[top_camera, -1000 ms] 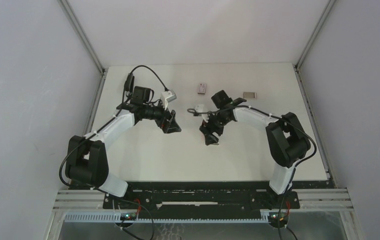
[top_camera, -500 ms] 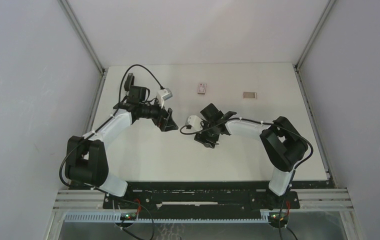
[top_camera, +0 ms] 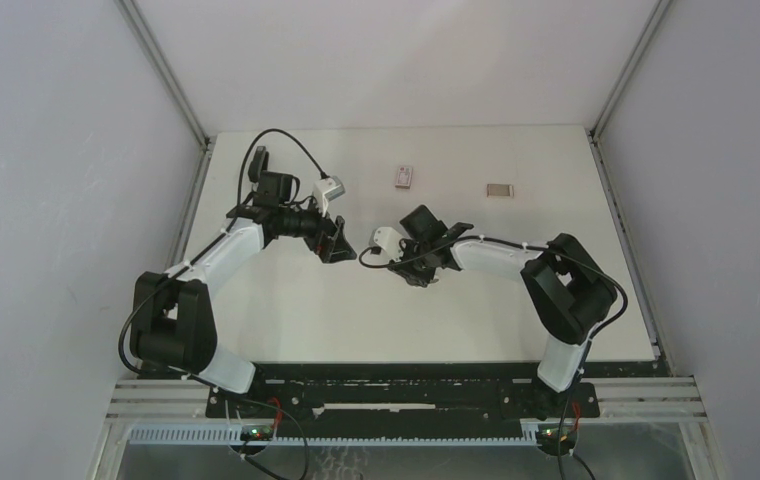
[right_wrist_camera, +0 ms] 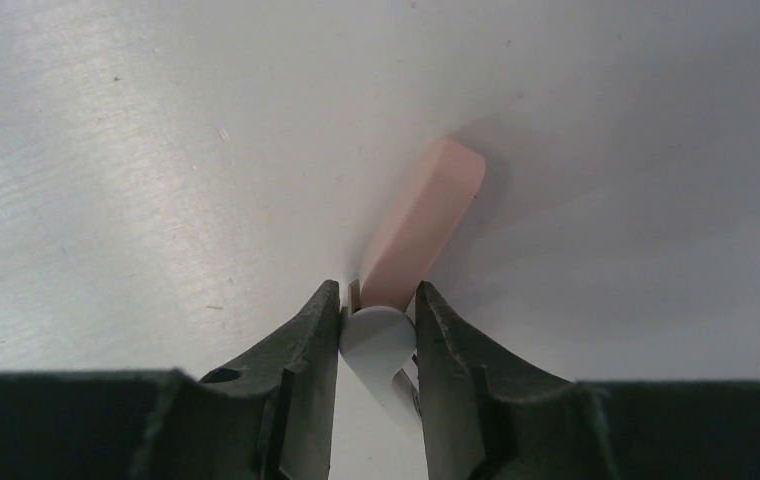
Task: Unload the staples from the stapler
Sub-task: Unload the staple at the center of the board.
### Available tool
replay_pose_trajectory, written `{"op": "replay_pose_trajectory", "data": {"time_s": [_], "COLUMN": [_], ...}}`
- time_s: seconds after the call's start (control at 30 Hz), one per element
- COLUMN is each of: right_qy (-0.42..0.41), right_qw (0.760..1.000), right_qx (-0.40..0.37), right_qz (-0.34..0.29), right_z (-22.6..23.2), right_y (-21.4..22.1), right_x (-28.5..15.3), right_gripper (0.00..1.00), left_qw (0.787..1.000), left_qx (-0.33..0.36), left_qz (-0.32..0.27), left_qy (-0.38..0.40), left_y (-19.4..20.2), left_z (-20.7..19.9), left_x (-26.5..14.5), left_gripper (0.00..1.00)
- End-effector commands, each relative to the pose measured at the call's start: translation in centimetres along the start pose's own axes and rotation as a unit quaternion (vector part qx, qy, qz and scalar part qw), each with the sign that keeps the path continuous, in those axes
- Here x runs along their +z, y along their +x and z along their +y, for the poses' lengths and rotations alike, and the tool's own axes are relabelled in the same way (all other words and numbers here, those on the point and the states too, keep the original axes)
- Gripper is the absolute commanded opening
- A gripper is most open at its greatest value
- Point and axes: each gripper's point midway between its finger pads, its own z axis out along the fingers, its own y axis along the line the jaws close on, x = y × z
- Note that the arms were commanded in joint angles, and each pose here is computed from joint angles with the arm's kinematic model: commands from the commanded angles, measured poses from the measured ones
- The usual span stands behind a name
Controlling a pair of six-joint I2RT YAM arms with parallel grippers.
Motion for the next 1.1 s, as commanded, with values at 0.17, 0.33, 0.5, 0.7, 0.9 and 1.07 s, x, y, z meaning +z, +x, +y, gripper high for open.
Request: {"op": "replay_pose_trajectory", "data": {"time_s": [0.17,0.33,0.5,0.7,0.9,1.07], "right_qy": [-0.044,-0.142,-0.287,-0.393,-0.424,-0.413], "right_qw": [0.994,0.972,0.915,0.848,0.812,0.812], "right_qx": [0.026,0.109,0.210,0.302,0.367,0.389], "right_qz": [-0.100,-0.153,-0.188,-0.186,-0.162,-0.136], "right_z": [-0.3,-0.2,0.4,0.3,-0.4,-1.1], "right_y": [-3.8,-5.0,-6.0,-5.6,-4.3,-3.7], "right_x": [-4.6,-7.2,-9.2,-8.8,-6.7,-5.8], "right_gripper": [0.22,0.20,0.20,0.21,0.21,0.23], "left_qw": [1.000,1.000,1.000,0.999,0.999,0.999], "left_qx": [0.008,0.005,0.002,0.000,-0.001,-0.002], "left_qz": [-0.011,-0.010,-0.009,-0.007,-0.006,-0.005], "left_qy": [0.015,0.022,0.028,0.032,0.032,0.032], "left_y": [-0.1,-0.2,-0.2,-0.1,-0.1,0.0], "left_z": [-0.5,-0.7,-0.8,-0.9,-0.9,-0.8], "left_x": [-0.1,-0.1,-0.1,0.0,0.0,0.1], "left_gripper": [1.00,1.00,1.00,1.00,1.00,1.00]}}
